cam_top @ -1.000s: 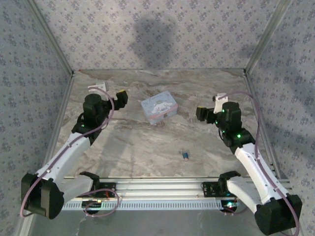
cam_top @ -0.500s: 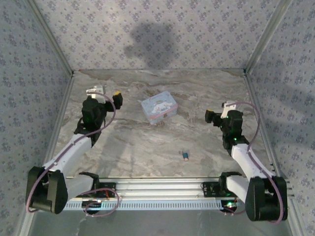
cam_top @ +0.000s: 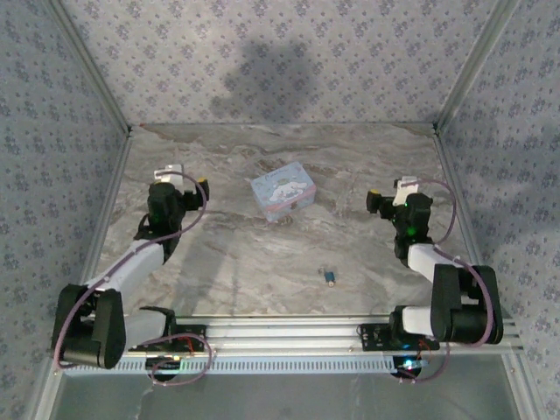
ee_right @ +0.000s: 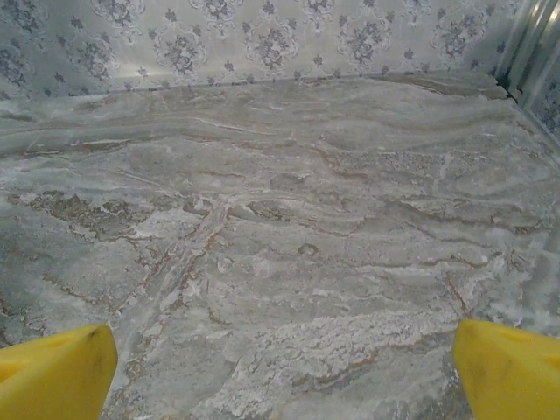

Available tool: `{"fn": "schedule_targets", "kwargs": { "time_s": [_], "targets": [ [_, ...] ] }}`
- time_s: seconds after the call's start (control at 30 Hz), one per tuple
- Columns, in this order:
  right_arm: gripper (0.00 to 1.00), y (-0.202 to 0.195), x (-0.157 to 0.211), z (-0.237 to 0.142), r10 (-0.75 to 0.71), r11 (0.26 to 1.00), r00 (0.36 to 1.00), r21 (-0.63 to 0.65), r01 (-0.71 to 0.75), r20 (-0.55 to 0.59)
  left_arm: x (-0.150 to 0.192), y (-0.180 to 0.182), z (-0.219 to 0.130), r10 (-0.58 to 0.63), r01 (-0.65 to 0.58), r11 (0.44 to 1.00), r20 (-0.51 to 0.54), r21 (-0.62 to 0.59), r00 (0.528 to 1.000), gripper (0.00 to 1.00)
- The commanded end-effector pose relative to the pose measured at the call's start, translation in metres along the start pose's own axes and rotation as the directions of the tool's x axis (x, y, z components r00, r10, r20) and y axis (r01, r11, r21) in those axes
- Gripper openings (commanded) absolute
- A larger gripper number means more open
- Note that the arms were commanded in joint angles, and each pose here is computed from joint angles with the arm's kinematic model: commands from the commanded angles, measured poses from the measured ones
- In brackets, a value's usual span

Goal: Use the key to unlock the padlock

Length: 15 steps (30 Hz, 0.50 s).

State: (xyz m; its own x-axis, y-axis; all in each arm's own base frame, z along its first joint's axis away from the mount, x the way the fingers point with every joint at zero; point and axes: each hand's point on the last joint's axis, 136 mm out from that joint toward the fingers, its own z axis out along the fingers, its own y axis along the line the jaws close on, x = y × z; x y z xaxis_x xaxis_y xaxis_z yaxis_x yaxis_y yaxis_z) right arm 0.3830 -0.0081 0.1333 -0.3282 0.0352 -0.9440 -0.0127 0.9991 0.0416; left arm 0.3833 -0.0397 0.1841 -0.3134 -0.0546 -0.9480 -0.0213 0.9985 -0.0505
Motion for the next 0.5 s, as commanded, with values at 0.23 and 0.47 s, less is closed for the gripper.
{"fn": "schedule_targets", "kwargs": {
  "time_s": [0.23, 0.47],
  "targets": [
    [1.00, -0.001, -0.001, -0.004, -0.032, 0.999, 0.999, -0.005, 0.032, -0.011, 0.016, 0.018, 0.010, 0.041, -0.043, 0.998, -0.029, -0.053, 0.999, 0.98],
    [1.00, 0.002, 0.016, 0.001, -0.042, 0.999, 0.999, -0.027, 0.041, -0.016, 0.027, 0.014, 0.022, 0.086, -0.087, 0.996, -0.032, -0.029, 0.996, 0.98]
  ]
}}
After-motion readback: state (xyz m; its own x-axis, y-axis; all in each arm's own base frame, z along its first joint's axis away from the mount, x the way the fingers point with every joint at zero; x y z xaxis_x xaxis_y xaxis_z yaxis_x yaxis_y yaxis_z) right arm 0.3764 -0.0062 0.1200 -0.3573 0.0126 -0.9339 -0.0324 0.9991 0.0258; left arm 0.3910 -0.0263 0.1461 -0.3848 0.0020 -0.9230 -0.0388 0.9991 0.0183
